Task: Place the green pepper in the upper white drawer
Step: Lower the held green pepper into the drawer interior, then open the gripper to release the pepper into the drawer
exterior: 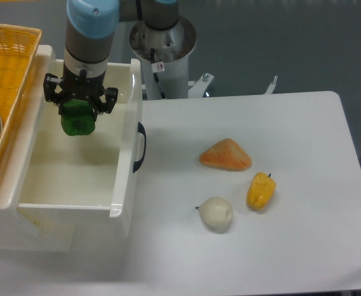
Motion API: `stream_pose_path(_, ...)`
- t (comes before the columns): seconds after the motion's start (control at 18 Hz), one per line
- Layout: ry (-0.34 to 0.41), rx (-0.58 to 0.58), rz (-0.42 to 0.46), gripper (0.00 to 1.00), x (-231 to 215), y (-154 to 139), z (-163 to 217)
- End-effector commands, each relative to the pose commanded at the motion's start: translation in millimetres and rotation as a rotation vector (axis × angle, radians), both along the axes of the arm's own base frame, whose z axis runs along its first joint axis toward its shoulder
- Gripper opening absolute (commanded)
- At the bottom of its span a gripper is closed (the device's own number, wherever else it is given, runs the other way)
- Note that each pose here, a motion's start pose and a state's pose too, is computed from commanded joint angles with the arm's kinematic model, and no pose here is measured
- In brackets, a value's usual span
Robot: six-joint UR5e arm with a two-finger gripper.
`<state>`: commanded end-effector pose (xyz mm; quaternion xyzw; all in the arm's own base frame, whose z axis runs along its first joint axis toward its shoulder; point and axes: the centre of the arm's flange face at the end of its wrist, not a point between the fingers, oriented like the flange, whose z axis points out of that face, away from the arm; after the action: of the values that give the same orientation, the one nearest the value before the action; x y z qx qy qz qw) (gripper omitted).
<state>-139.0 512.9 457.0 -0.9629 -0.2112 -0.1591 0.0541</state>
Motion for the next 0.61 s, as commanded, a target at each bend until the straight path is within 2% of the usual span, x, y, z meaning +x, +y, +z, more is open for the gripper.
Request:
stream_pose_path(0.22, 0.001, 0.002, -0.003, 0.60, 0.6, -0.9, 1.4)
stream_pose_path(0.33, 0.005, 0.004, -0.004, 0.74, 0.6, -1.2, 2.3)
stream_pose_path(0.5, 0.009, 0.011, -0.003, 0.80, 0.8, -2.8, 5.5)
stream_pose_path(0.61, 0.011, 0.014, -0.009, 0.91, 1.0, -3.2, 6.3)
